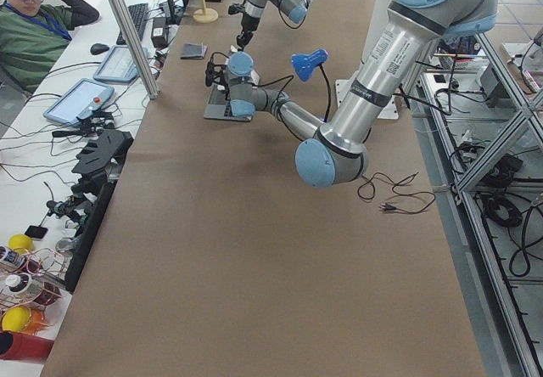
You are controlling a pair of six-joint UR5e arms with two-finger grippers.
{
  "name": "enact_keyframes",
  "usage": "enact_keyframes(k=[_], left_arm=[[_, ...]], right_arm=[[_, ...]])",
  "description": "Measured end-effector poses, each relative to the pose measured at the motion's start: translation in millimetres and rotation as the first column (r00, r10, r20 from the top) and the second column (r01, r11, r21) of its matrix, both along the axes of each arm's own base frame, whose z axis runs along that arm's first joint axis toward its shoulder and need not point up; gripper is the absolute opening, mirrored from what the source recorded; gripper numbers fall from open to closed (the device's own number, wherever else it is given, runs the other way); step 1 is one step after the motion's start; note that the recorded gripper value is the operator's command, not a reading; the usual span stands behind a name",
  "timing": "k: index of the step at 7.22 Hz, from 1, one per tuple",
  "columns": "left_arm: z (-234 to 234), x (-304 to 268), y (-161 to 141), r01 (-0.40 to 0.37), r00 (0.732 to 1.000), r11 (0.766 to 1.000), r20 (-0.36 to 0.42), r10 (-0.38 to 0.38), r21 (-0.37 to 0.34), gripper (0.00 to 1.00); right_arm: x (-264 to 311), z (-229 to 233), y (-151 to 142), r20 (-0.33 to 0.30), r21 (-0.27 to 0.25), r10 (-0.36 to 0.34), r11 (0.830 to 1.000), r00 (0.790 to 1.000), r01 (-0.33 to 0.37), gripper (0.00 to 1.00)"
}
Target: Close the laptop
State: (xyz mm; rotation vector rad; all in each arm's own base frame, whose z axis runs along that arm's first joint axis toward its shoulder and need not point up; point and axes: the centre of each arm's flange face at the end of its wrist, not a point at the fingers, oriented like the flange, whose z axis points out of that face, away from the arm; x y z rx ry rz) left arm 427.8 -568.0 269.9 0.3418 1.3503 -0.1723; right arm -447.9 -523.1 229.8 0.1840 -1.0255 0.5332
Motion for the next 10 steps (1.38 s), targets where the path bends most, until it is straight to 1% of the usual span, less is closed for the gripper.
enact_keyframes(k=[2,3,4,5,6,8,10], left_arm=[[15,15,-17,0.04,0.998,0.999,0.041,-0.04,-0.018,0.0],[19,28,-26,0.068,0.996,0.997,0.063,-0.067,-0.024,0.0],[19,48,-33,0.098,0.992,0.995,0.086,-0.095,-0.027,0.0],[19,66,-37,0.119,0.988,0.993,0.105,-0.115,-0.027,0.0],[20,75,-38,0.132,0.985,0.991,0.117,-0.128,-0.026,0.0],[22,80,-39,0.14,0.983,0.99,0.127,-0.136,-0.023,0.0],[29,82,-39,0.145,0.978,0.989,0.15,-0.143,0.0,0.0]], right_arm=[[-17,-1,-15,-0.013,-0.019,0.006,1.0,1.0,-0.006,0.0],[-29,3,-25,-0.027,-0.047,0.017,0.999,0.999,-0.019,0.0],[-45,11,-39,-0.044,-0.078,0.042,0.996,0.998,-0.046,0.0],[-60,22,-49,-0.062,-0.087,0.065,0.994,0.996,-0.071,0.0],[-71,32,-53,-0.072,-0.087,0.079,0.993,0.994,-0.085,0.0],[-78,38,-55,-0.073,-0.086,0.089,0.992,0.993,-0.096,0.0],[-86,40,-50,-0.08,-0.081,0.089,0.992,0.993,-0.096,0.0]])
